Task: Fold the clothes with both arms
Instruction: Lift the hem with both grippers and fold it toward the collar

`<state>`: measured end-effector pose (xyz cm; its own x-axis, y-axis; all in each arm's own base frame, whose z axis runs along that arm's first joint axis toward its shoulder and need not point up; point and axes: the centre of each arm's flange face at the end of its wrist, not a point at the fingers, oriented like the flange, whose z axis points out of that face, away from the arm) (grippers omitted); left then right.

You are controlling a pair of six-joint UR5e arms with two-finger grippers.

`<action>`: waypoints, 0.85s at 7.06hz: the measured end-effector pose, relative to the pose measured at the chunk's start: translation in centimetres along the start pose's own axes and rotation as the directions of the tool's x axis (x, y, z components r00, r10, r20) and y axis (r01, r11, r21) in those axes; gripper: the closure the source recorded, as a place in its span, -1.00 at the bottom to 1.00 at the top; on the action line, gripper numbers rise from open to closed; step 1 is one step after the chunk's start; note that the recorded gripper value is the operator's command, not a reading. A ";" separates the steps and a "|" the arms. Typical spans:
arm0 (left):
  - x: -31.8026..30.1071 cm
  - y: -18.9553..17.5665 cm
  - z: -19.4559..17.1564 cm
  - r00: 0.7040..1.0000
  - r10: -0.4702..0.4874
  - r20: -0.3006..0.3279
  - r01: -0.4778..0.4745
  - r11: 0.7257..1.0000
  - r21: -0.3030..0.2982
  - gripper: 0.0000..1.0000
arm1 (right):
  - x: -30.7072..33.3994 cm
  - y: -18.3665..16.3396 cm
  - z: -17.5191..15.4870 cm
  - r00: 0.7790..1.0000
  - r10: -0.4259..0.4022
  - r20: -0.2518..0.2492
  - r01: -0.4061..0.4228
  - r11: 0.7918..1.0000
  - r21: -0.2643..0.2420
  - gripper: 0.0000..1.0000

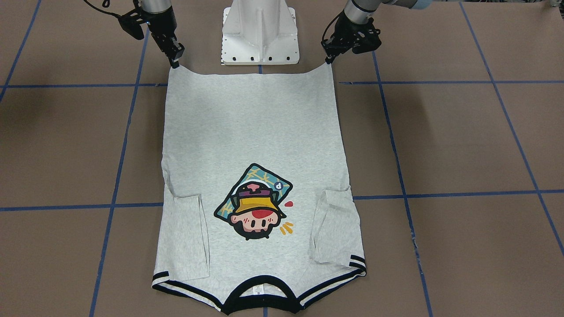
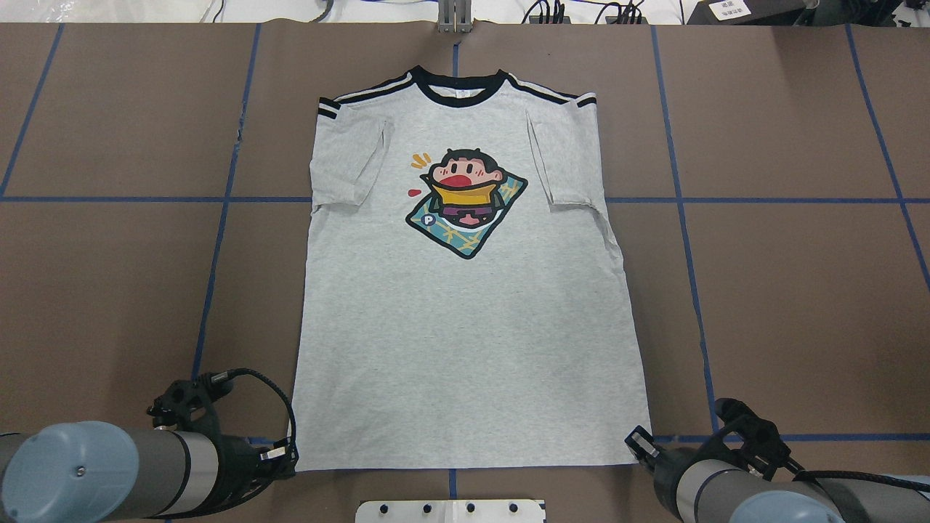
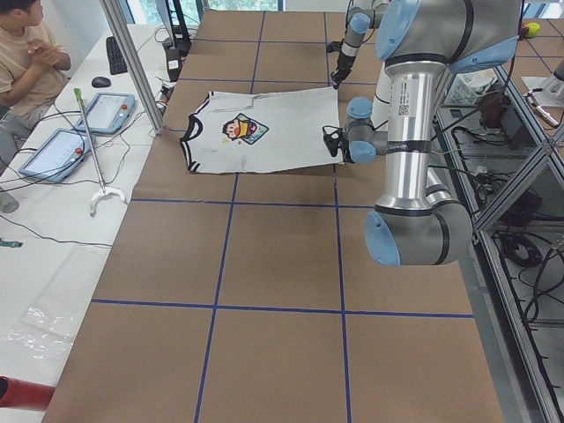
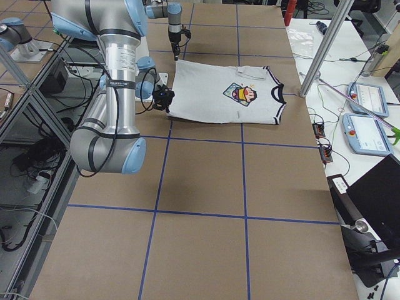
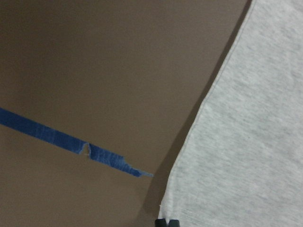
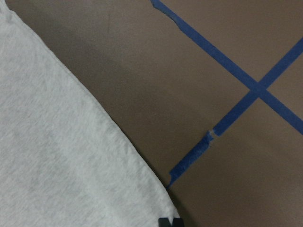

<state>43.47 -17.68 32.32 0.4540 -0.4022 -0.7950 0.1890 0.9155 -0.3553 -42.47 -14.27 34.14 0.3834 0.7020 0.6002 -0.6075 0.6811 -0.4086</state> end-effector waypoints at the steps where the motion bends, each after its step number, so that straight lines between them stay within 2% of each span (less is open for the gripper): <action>1: -0.5 0.8 -2.1 1.000 0.006 0.001 -0.006 1.000 -0.022 1.00 | 0.4 0.5 -1.5 1.000 -0.012 -0.004 0.012 1.000 -0.019 1.00; 3: -0.8 2.1 -5.6 1.000 0.001 -0.020 -0.002 0.998 -0.059 1.00 | 0.3 0.7 -4.9 1.000 -0.020 -0.017 0.019 0.999 -0.033 1.00; 4: 0.1 2.0 -7.3 0.998 -0.002 -0.057 -0.001 0.998 -0.060 1.00 | -1.0 -0.7 -6.6 1.000 -0.005 0.009 0.006 1.000 -0.024 1.00; 5: 1.3 0.7 -8.5 0.995 0.017 -0.097 -0.020 0.999 -0.029 1.00 | -3.0 -2.7 -7.8 0.999 -0.008 0.050 0.009 1.000 -0.003 1.00; 6: 2.9 -2.2 -9.5 0.988 0.079 -0.135 -0.073 0.996 0.046 1.00 | -5.4 -4.4 -8.6 0.995 -0.035 0.094 0.034 0.999 0.018 1.00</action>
<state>36.12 -20.93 26.11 0.3455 -0.3269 -0.8797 0.1949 0.9419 -0.2735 -35.86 -19.32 26.74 0.3376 0.6548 0.6762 -0.6066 0.7006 -0.3757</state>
